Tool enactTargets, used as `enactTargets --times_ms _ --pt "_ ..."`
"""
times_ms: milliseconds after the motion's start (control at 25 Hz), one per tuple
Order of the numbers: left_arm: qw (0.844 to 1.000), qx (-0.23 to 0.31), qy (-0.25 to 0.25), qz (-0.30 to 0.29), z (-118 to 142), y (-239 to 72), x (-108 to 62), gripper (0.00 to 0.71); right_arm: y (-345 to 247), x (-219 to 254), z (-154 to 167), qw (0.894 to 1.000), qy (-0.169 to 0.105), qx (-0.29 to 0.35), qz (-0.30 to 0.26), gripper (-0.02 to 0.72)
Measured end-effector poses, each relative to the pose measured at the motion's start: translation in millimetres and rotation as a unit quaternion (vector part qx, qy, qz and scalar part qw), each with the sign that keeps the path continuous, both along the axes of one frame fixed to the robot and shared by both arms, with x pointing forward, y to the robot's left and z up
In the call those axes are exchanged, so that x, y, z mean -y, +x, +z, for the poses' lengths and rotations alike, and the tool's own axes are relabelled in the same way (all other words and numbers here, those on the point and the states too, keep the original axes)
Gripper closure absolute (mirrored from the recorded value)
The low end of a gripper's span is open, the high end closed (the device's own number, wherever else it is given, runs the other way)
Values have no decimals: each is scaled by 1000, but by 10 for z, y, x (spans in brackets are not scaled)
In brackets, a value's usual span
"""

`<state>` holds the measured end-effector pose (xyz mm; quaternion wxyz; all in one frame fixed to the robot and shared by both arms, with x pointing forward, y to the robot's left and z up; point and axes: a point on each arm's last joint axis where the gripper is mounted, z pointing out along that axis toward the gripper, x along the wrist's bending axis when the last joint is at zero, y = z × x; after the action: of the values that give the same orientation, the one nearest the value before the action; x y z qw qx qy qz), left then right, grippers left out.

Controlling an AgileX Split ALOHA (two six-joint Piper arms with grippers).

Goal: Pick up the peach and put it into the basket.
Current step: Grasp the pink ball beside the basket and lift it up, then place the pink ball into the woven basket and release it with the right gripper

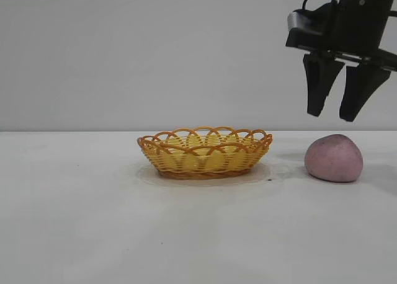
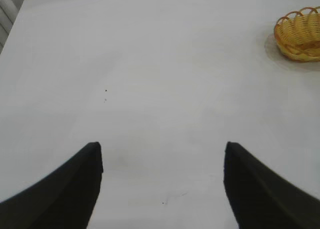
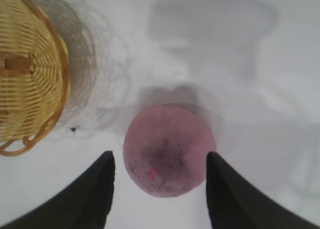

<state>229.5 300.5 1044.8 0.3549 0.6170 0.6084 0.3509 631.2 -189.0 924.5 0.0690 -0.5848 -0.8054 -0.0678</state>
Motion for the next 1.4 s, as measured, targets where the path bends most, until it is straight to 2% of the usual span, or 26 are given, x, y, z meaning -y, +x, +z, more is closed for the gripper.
enactTargets --times_ms 120,320,400,440,560,800,1040,1160,1400 --pt "1000 0 0 0 0 0 0 214 12 4 -51 1000 -5 -2 2 343" --pt "1000 0 0 0 0 0 0 214 8 3 -55 1000 -5 -9 11 617" --pt "1000 0 0 0 0 0 0 214 -7 5 -55 1000 -6 -16 21 639" --pt "1000 0 0 0 0 0 0 214 -12 6 -45 1000 -5 -16 24 703" --pt "1000 0 0 0 0 0 0 214 -24 9 41 1000 -4 -9 29 703" --pt "1000 0 0 0 0 0 0 214 -94 22 478 999 7 38 36 703" --pt "1000 0 0 0 0 0 0 214 -225 -159 899 991 61 94 69 703" --pt "1000 0 0 0 0 0 0 214 -283 -411 940 985 78 117 96 703" --pt "1000 0 0 0 0 0 0 214 -368 -930 855 968 95 167 161 703"
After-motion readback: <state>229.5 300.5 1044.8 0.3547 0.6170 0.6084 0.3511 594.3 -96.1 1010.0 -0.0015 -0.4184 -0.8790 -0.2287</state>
